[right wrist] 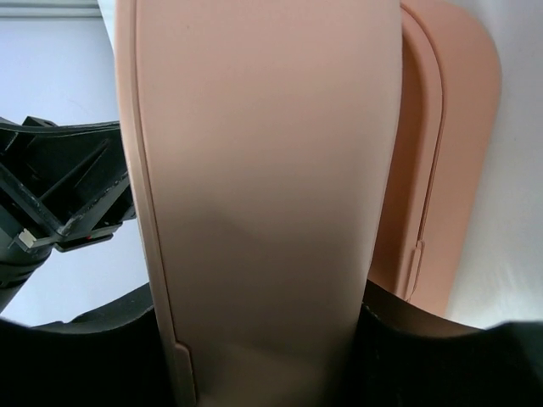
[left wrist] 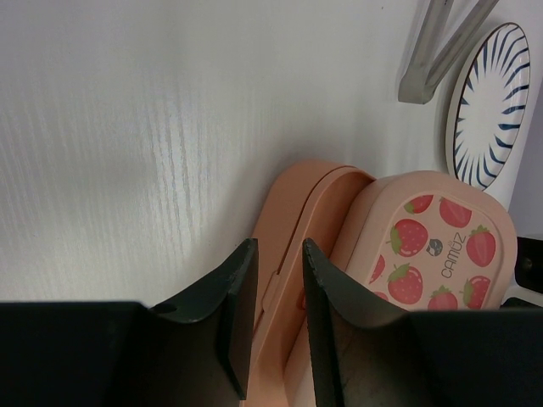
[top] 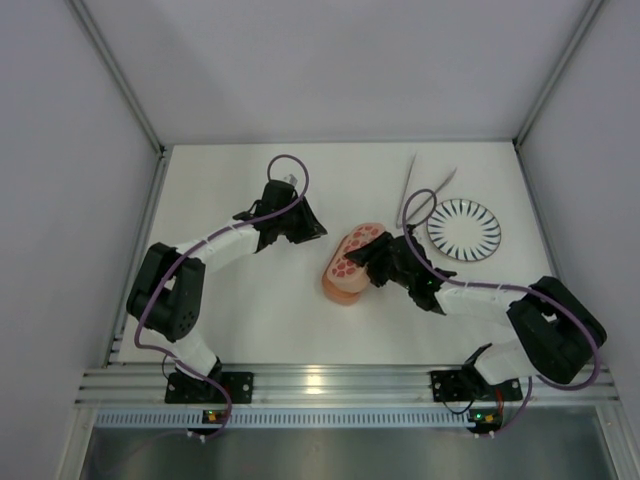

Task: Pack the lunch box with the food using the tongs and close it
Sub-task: Place the packing box on the packing box.

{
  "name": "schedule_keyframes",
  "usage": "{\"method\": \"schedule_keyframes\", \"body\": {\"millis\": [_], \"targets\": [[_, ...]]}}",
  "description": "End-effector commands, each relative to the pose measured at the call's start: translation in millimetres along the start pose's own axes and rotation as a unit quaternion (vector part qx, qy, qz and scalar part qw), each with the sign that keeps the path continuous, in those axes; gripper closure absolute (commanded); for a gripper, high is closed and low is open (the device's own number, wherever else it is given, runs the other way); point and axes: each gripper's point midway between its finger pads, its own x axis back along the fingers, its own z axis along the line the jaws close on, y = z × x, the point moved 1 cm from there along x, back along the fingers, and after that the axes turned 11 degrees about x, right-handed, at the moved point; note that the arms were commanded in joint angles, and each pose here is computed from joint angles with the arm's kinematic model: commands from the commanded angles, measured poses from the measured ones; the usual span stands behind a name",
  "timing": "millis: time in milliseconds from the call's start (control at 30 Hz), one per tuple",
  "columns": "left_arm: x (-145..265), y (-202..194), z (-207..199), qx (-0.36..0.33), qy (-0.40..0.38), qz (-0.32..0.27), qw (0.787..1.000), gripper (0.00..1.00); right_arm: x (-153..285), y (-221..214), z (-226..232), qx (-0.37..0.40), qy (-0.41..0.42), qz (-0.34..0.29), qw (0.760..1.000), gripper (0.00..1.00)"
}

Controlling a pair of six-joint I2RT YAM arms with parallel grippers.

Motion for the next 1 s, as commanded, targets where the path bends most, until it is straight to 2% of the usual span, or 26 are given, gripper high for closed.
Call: {"method": "schedule_keyframes", "body": {"millis": [0, 67, 200, 967], "targets": [[1.4, 7.2, -15.7, -0.011, -0.025, -0.011, 1.0, 0.67, -1.2, 4.2, 32.3, 0.001, 0.039, -0.014, 0.999, 0.46], [1.4, 7.0, -15.9, -0.011, -0.026, -0.011, 1.0, 0.67, -0.2, 2.7, 27.2, 0.003, 0.025, -0.011, 1.0, 0.4], [1.7, 7.3, -18.3, -0.01, -0.03, -0.01, 0.999, 0.67, 4.8, 0.6, 24.2, 0.007, 0.011, -0.004, 1.0, 0.35], [1.2, 5.3, -26.6, -0.007, -0.053, -0.003, 0.999, 0.66, 33.9, -1.3, 1.3, 0.041, -0.082, 0.024, 0.996, 0.31]]}}
